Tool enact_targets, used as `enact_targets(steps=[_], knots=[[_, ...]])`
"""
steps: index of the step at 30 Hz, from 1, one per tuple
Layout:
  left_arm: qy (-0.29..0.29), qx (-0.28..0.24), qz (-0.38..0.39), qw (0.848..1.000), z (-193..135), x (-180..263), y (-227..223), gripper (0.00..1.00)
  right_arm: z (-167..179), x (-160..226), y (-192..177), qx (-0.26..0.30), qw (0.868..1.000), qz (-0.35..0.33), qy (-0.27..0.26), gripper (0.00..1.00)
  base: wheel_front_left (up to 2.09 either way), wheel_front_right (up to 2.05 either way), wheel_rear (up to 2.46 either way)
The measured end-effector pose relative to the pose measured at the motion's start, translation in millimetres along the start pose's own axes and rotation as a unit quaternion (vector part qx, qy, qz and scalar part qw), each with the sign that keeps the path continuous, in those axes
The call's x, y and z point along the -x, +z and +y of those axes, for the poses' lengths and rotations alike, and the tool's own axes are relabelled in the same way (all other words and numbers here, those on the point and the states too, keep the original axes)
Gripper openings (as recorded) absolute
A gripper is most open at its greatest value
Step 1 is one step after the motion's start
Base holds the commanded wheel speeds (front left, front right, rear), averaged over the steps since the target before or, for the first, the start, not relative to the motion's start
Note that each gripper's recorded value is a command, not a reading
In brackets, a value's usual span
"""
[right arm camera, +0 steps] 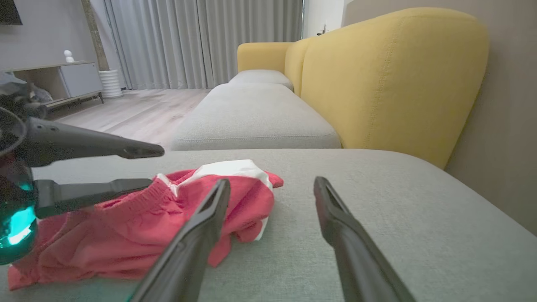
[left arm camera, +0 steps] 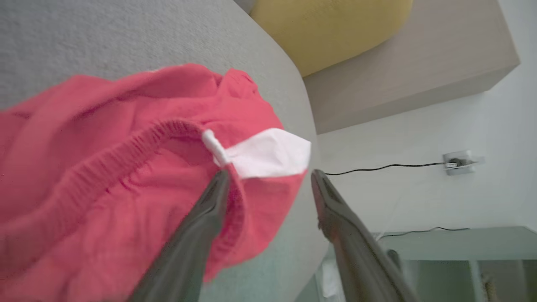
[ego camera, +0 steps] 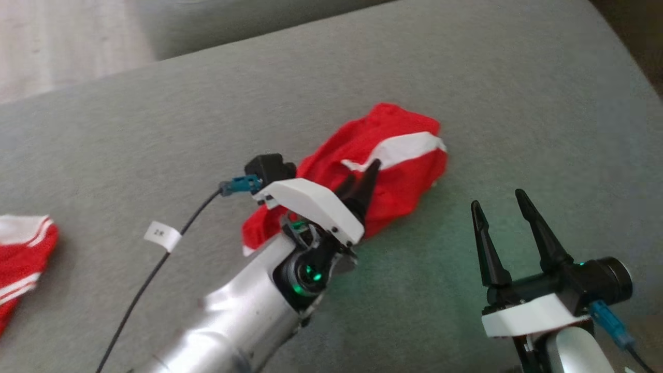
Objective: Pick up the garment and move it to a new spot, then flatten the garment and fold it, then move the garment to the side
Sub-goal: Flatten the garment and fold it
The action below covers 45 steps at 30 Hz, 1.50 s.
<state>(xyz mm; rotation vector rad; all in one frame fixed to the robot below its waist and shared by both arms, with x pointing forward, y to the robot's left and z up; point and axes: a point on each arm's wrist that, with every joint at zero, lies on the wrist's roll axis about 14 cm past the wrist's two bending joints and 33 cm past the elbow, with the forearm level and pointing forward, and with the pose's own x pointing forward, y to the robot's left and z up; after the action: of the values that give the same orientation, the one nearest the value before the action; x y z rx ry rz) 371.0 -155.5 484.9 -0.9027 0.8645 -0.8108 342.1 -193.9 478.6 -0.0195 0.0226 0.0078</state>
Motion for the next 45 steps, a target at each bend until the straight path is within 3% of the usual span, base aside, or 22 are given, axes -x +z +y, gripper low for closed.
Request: enact_targets(steps=[7, 8, 9, 11, 16, 20, 23, 26, 29, 31, 33, 35, 38, 41, 45], knots=[[0.041, -0.03, 0.01, 0.999, 27.5, -24.0, -6.1, 1.0, -25.5, 18.7, -1.7, -0.002, 0.999, 0.007, -0.048, 1.0, 0.0, 0.0, 0.0], [0.043, -0.034, 0.009, 0.998, 29.1, -25.8, -5.8, 0.95, -27.1, 20.5, -1.4, -0.003, 0.999, 0.007, -0.051, 1.0, 0.0, 0.0, 0.0], [0.044, -0.038, 0.005, 0.998, 29.9, -27.4, -4.4, 0.49, -28.5, 22.1, -1.0, -0.004, 0.999, 0.007, -0.054, 1.0, 0.0, 0.0, 0.0], [0.043, -0.052, -0.006, 0.998, 29.3, -29.2, -1.0, 0.0, -30.3, 24.2, 0.0, -0.004, 0.998, 0.005, -0.058, 1.0, 0.0, 0.0, 0.0], [-0.024, -0.127, -0.033, 0.991, -2.9, -32.2, 5.4, 0.0, -30.6, 27.3, 3.7, -0.004, 0.998, -0.001, -0.059, 1.0, 0.0, 0.0, 0.0], [-0.127, -0.18, -0.029, 0.975, -68.1, -30.0, 2.9, 0.0, -31.4, 31.2, 10.1, -0.005, 0.998, -0.013, -0.061, 1.0, 0.0, 0.0, 0.0], [-0.197, -0.246, -0.05, 0.948, -127.9, -24.3, 15.5, 0.0, -29.1, 34.0, 14.5, -0.007, 0.998, -0.022, -0.058, 1.0, 0.0, 0.0, 0.0], [-0.264, -0.304, -0.098, 0.91, -194.7, -10.5, 40.9, 0.0, -27.7, 38.5, 18.1, -0.009, 0.998, -0.029, -0.058, 1.0, 0.0, 0.0, 0.0], [-0.321, -0.329, -0.13, 0.879, -248.3, 11.9, 55.6, 0.0, -28.0, 44.6, 16.5, -0.012, 0.998, -0.028, -0.061, 1.0, 0.0, 0.0, 0.0], [-0.342, -0.334, -0.137, 0.868, -262.0, 25.8, 59.2, 0.0, -27.3, 45.4, 15.2, -0.013, 0.998, -0.027, -0.06, 1.0, 0.0, 0.0, 0.0], [-0.339, -0.336, -0.135, 0.869, -255.7, 34.8, 64.4, 0.0, -27.3, 43.8, 14.4, -0.013, 0.998, -0.025, -0.059, 1.0, 0.0, 0.0, 0.0], [-0.304, -0.339, -0.148, 0.878, -227.5, 41.2, 78.3, 0.0, -25.3, 39.4, 15.3, -0.017, 0.998, -0.027, -0.054, 1.0, 0.0, 0.0, 0.0], [-0.221, -0.369, -0.16, 0.889, -152.1, 50.4, 88.7, 0.0, -21.9, 31.0, 12.7, -0.018, 0.999, -0.023, -0.045, 1.0, 0.0, 0.0, 0.0], [-0.13, -0.341, -0.144, 0.92, -62.2, 63.0, 78.6, 0.0, -9.3, 17.7, 7.4, -0.03, 0.999, -0.015, -0.022, 1.0, 0.0, 0.0, 0.0], [-0.04, -0.341, -0.13, 0.93, 20.2, 86.9, 67.4, 0.0, 13.4, -0.3, -7.9, -0.065, 0.998, 0.008, 0.011, 1.0, 0.0, 0.0, 0.0]])
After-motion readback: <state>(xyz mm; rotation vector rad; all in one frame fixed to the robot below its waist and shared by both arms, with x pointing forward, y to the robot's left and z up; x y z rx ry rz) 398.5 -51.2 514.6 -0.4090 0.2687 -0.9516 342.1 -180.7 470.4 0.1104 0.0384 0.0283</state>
